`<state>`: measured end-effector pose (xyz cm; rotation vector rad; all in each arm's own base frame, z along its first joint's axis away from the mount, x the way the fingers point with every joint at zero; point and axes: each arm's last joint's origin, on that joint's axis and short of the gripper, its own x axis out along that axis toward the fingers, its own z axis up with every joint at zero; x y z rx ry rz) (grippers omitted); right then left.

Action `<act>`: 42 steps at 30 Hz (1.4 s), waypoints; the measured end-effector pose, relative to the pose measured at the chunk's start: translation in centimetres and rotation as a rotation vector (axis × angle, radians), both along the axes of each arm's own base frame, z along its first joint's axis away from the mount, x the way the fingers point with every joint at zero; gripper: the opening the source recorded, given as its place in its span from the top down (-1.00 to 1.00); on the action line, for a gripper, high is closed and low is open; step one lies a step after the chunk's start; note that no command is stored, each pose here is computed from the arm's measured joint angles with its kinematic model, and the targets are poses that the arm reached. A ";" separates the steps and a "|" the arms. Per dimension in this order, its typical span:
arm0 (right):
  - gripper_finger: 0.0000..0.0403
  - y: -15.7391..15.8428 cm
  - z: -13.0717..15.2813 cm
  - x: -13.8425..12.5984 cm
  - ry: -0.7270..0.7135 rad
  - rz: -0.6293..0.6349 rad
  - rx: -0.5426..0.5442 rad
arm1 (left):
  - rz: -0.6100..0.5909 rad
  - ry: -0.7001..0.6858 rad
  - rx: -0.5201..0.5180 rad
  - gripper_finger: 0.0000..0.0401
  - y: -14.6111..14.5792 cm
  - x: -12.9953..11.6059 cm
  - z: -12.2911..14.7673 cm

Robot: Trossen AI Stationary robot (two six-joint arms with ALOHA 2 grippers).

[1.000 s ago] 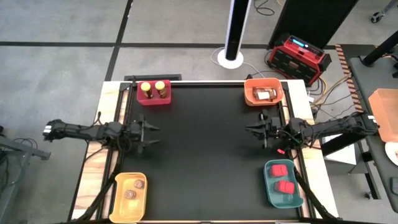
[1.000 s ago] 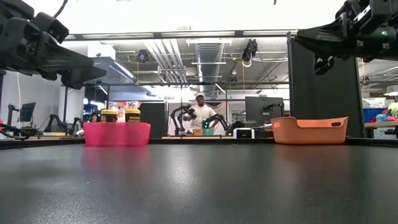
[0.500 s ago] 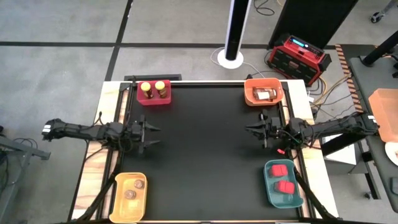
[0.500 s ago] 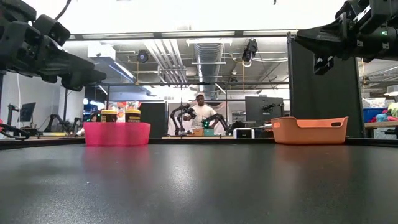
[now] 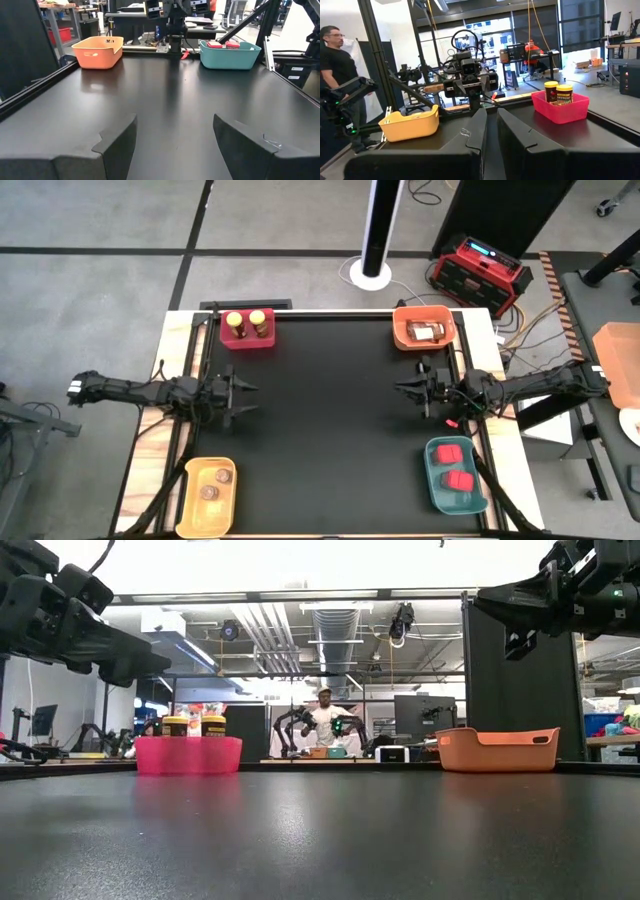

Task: Sort spices by type
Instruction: Return to Home Position

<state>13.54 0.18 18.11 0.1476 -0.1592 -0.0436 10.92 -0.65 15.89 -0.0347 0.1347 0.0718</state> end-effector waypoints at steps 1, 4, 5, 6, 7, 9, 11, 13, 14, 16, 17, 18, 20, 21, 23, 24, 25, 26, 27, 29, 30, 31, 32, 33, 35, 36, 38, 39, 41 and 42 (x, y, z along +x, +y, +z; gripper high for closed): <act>0.83 0.0 0.0 0.0 0.000 0.000 0.000 | 0.000 0.000 0.000 -0.23 0.0 0.0 0.0; 0.83 0.0 0.0 0.0 0.000 0.000 0.000 | 0.000 0.000 0.000 -0.23 0.0 0.0 0.0; 0.83 0.0 0.0 0.0 0.000 0.000 0.000 | 0.000 0.000 0.000 -0.23 0.0 0.0 0.0; 0.83 0.0 0.0 0.0 0.000 0.000 0.000 | 0.000 0.000 0.000 -0.23 0.0 0.0 0.0; 0.83 0.0 0.0 0.0 0.000 0.000 0.000 | 0.000 0.000 0.000 -0.23 0.0 0.0 0.0; 0.83 0.0 0.0 0.0 0.000 0.000 0.000 | 0.000 0.000 0.000 -0.23 0.0 0.0 0.0; 0.83 0.0 0.0 0.0 0.000 0.001 0.000 | 0.000 0.000 0.000 -0.23 0.0 0.0 0.0; 0.83 0.0 0.0 0.0 -0.002 0.002 0.000 | 0.000 0.000 0.000 -0.23 0.0 0.0 0.0; 0.83 0.0 0.1 -0.1 -0.008 0.002 0.000 | 0.000 0.000 0.000 -0.23 0.0 0.0 0.0; 0.83 0.0 0.4 -0.3 -0.035 0.000 0.001 | 0.000 0.000 0.000 -0.23 0.0 0.0 0.0; 0.83 0.0 0.6 -0.5 -0.057 -0.001 0.002 | 0.000 0.000 0.000 -0.23 0.0 0.0 0.0; 0.83 0.0 0.9 -0.7 -0.078 -0.002 0.003 | 0.000 0.000 0.000 -0.23 0.0 0.0 0.0; 0.83 -0.1 1.3 -1.0 -0.119 -0.002 0.004 | 0.000 0.000 0.000 -0.23 0.0 0.0 0.0; 0.83 -0.1 1.5 -1.2 -0.140 -0.002 0.005 | 0.000 0.000 0.000 -0.23 0.0 0.0 0.0; 0.83 -0.1 1.9 -1.6 -0.179 -0.002 0.006 | 0.000 0.000 0.000 -0.23 0.0 0.0 0.0; 0.83 -0.1 2.1 -1.8 -0.200 -0.003 0.005 | 0.000 0.000 0.000 -0.23 0.0 0.0 0.0; 0.83 -0.1 2.4 -2.1 -0.222 -0.014 -0.028 | 0.000 0.000 0.000 -0.23 0.0 0.0 0.0; 0.83 -0.1 2.6 -2.3 -0.243 -0.044 -0.099 | 0.000 0.000 0.000 -0.23 0.0 0.0 0.0; 0.83 -0.2 2.7 -2.5 -0.250 -0.075 -0.177 | 0.000 0.000 0.000 -0.23 0.0 0.0 0.0; 0.83 -0.2 2.9 -2.9 -0.251 -0.126 -0.339 | 0.000 0.000 0.000 -0.23 0.0 0.0 0.0; 0.83 -0.1 3.0 -3.1 -0.256 -0.149 -0.412 | 0.000 0.000 0.000 -0.23 0.0 0.0 0.0; 0.83 -0.1 3.0 -3.2 -0.257 -0.168 -0.472 | 0.000 0.000 0.000 -0.23 0.0 0.0 0.0; 0.83 -0.1 3.1 -3.3 -0.262 -0.182 -0.520 | 0.000 0.000 0.000 -0.23 0.0 0.0 0.0; 0.83 0.0 3.2 -3.5 -0.272 -0.192 -0.560 | 0.000 0.000 0.000 -0.23 0.0 0.0 0.0; 0.83 0.2 3.4 -3.8 -0.301 -0.197 -0.605 | 0.000 0.000 0.000 -0.23 0.0 0.0 0.0; 0.83 0.3 3.5 -4.0 -0.321 -0.198 -0.612 | 0.000 0.000 0.000 -0.23 0.0 0.0 0.0; 0.83 0.4 3.8 -4.5 -0.361 -0.198 -0.612 | 0.000 0.000 0.000 -0.23 0.0 0.0 0.0; 0.83 0.4 3.9 -4.6 -0.377 -0.198 -0.609 | 0.000 0.000 0.000 -0.23 0.0 0.0 0.0; 0.83 0.4 4.0 -4.9 -0.394 -0.177 -0.557 | 0.000 0.000 0.000 -0.23 0.0 0.0 0.0; 0.83 0.4 3.9 -4.9 -0.387 -0.175 -0.548 | 0.000 0.000 0.000 -0.23 0.0 0.0 0.0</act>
